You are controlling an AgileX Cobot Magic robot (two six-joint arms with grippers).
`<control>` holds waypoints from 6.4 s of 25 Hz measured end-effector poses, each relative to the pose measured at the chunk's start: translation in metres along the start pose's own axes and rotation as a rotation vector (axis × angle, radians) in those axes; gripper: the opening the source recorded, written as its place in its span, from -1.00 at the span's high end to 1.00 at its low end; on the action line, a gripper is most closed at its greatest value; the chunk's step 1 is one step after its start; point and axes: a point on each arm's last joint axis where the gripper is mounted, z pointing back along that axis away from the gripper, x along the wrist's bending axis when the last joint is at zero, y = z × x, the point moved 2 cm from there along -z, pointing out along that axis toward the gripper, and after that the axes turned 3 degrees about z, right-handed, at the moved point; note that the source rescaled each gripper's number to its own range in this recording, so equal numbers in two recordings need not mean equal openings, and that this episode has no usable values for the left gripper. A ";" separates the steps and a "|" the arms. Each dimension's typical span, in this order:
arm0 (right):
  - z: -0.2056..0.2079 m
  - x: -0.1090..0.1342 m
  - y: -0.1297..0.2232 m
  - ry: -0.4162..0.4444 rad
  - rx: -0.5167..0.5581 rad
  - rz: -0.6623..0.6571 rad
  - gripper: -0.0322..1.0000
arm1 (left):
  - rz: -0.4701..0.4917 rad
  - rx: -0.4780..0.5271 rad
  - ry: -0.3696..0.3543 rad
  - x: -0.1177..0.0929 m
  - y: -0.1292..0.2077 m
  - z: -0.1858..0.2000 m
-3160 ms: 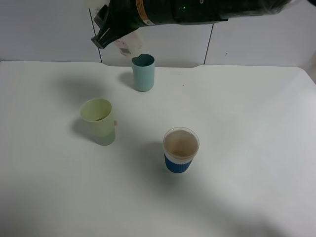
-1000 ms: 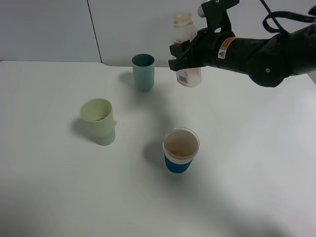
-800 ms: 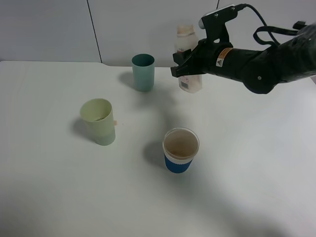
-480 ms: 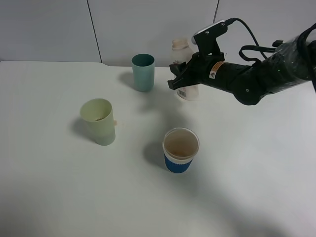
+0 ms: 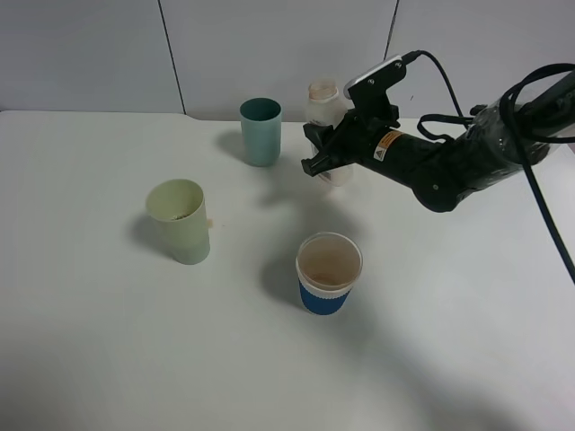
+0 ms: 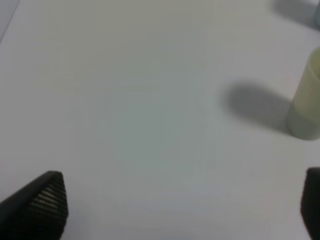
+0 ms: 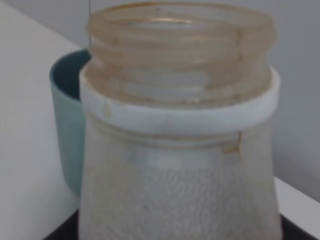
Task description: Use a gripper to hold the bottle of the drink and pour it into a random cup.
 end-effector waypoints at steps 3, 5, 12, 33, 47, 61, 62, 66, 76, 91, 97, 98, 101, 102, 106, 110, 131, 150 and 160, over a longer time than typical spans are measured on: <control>-0.002 0.002 0.006 -0.005 -0.013 -0.002 0.88 | 0.000 0.000 0.000 0.000 0.000 0.000; -0.003 0.004 0.009 -0.009 -0.018 -0.001 0.88 | 0.000 0.000 0.000 0.000 0.000 0.000; -0.004 0.007 0.016 -0.012 -0.059 -0.006 0.88 | 0.000 0.000 0.000 0.000 0.000 0.000; -0.007 0.016 0.039 -0.014 -0.117 -0.031 0.88 | 0.000 0.000 0.000 0.000 0.000 0.000; -0.007 0.014 0.039 -0.004 -0.113 -0.149 0.88 | 0.000 0.000 0.000 0.000 0.000 0.000; -0.007 0.015 0.038 -0.016 -0.117 -0.166 0.78 | 0.000 0.000 0.000 0.000 0.000 0.000; -0.006 0.015 0.037 -0.020 -0.117 -0.162 0.71 | 0.000 0.000 0.000 0.000 0.000 0.000; -0.006 0.014 0.030 -0.022 -0.127 -0.166 0.06 | 0.000 0.000 0.000 0.000 0.000 0.000; -0.006 0.012 0.030 -0.022 -0.072 -0.180 -0.87 | 0.000 0.000 0.000 0.000 0.000 0.000; 0.031 -0.017 -0.075 0.023 -0.021 -0.116 -0.89 | 0.000 0.000 0.000 0.000 0.000 0.000; 0.070 -0.035 -0.141 0.085 -0.133 -0.091 -0.89 | 0.000 0.000 0.000 0.000 0.000 0.000; 0.078 -0.037 -0.150 0.098 -0.139 -0.070 -0.89 | 0.000 0.000 0.000 0.000 0.000 0.000; 0.099 -0.043 -0.170 0.137 -0.138 0.008 -0.89 | 0.000 0.000 0.000 0.000 0.000 0.000; 0.106 -0.045 -0.175 0.150 -0.135 0.034 -0.89 | 0.000 0.000 0.000 0.000 0.000 0.000; 0.132 -0.050 -0.195 0.184 -0.138 0.088 -0.89 | 0.000 0.000 0.000 0.000 0.000 0.000; 0.158 -0.058 -0.217 0.226 -0.206 0.071 -0.89 | 0.000 0.000 0.000 0.000 0.000 0.000; 0.317 -0.083 -0.248 0.507 -0.158 0.035 -0.89 | 0.000 0.000 0.000 0.000 0.000 0.000; 0.416 -0.022 -0.160 0.582 0.062 -0.174 -0.89 | 0.000 0.000 0.000 0.000 0.000 0.000; 0.448 0.008 -0.121 0.564 0.178 -0.275 -0.89 | 0.000 0.000 0.000 0.000 0.000 0.000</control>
